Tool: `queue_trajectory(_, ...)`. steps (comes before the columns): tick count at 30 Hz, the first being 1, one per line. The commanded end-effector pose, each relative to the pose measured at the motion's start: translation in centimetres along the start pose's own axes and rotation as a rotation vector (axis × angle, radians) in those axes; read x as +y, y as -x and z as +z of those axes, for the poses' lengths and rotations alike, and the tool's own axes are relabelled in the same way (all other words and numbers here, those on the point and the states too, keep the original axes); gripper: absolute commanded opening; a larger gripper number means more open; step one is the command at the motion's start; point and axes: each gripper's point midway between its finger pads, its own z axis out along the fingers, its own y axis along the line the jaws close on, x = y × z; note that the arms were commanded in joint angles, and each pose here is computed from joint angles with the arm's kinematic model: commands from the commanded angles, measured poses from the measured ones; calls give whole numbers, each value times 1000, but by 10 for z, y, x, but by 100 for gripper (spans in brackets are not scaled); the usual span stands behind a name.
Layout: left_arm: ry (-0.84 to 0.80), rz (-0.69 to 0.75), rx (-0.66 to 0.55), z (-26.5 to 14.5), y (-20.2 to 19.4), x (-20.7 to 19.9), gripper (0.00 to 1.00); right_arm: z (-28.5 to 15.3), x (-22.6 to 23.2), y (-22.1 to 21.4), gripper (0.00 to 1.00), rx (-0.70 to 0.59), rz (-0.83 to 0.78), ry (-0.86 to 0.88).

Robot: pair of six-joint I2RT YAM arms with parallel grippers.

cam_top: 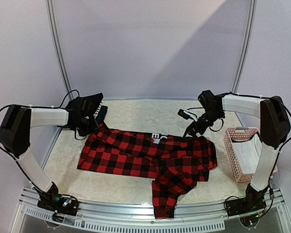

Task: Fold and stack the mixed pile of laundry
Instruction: Adjust the rectangle-folded shirt at the center of the board.

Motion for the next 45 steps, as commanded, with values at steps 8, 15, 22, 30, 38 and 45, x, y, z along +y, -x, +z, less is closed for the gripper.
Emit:
queue_trajectory(8, 14, 39, 96, -35, -34, 0, 0, 9, -1, -8, 99, 35, 3, 17)
queue_trajectory(15, 13, 32, 123, -46, -44, 6, 0, 13, -7, -9, 99, 49, 11, -4)
queue_trajectory(22, 124, 80, 133, -27, -47, 28, 15, 10, -11, -4, 99, 36, -11, -62)
queue_trajectory(30, 185, 159, 40, -35, -14, 13, 32, -8, -1, 13, 99, -28, -66, -97)
queue_trajectory(38, -191, 709, -199, -116, -23, -133, 32, -83, 50, 28, 99, -392, -236, -168)
queue_trajectory(45, -673, 1204, -118, -207, -179, -217, 29, -86, 88, -11, 99, -221, -133, 153)
